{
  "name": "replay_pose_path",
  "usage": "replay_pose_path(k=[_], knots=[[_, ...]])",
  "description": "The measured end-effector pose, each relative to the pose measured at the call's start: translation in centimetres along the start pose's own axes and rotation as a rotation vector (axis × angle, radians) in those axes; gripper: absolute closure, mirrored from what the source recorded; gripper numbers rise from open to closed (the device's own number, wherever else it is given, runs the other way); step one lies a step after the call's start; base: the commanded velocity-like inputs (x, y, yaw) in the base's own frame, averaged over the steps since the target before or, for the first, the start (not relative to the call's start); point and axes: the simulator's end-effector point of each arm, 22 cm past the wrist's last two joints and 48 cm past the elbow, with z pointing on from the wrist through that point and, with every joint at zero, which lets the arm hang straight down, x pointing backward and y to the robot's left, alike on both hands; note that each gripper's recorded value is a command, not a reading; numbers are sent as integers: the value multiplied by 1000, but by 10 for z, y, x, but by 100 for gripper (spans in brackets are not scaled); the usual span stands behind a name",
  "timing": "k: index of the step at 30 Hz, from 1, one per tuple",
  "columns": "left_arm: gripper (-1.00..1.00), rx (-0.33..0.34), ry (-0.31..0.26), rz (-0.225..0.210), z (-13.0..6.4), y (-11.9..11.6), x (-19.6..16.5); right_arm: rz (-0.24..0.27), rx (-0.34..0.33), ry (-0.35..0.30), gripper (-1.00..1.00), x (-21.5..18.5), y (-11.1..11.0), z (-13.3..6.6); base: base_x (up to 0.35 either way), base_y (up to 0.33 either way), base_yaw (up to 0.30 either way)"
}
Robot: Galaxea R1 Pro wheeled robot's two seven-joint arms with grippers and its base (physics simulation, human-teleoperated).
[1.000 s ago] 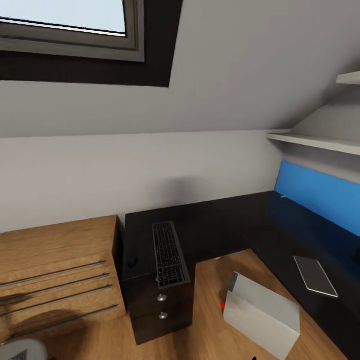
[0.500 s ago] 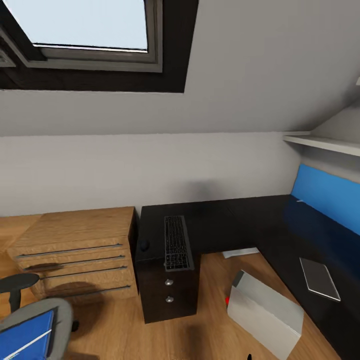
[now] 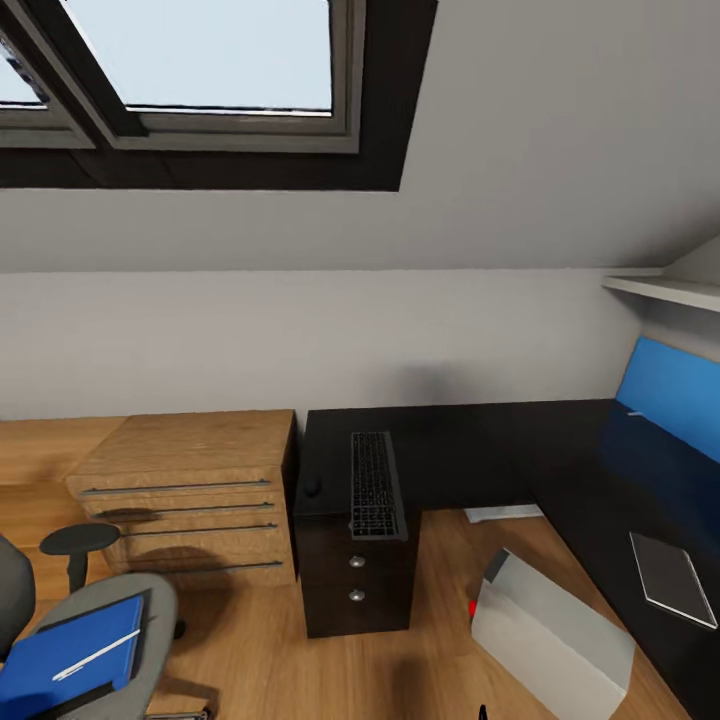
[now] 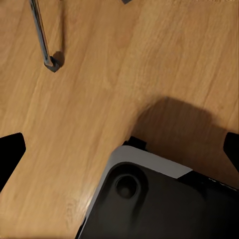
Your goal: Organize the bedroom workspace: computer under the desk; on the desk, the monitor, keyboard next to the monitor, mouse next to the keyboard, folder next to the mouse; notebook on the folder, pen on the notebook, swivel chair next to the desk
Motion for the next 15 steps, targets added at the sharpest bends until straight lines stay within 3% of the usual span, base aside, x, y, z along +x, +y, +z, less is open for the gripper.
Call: replay_pose_path(k=[3, 5, 13, 15], knots=[[-100, 24, -31, -13, -3, -9, -18, -75, -41, -11, -100, -5, 2, 0, -1, -1, 11], [-100, 31, -39, -20, -5, -11, -25, -92, -50, -12, -100, -7, 3, -2, 0, 0, 4], [-100, 98, -3, 0, -12, -21, -11, -96, -60, -22, -100, -13, 5, -7, 0, 0, 1], [-100, 112, -39, -11, -13, -20, -16, -99, -65, -26, -100, -15, 6, -9, 0, 0, 0]])
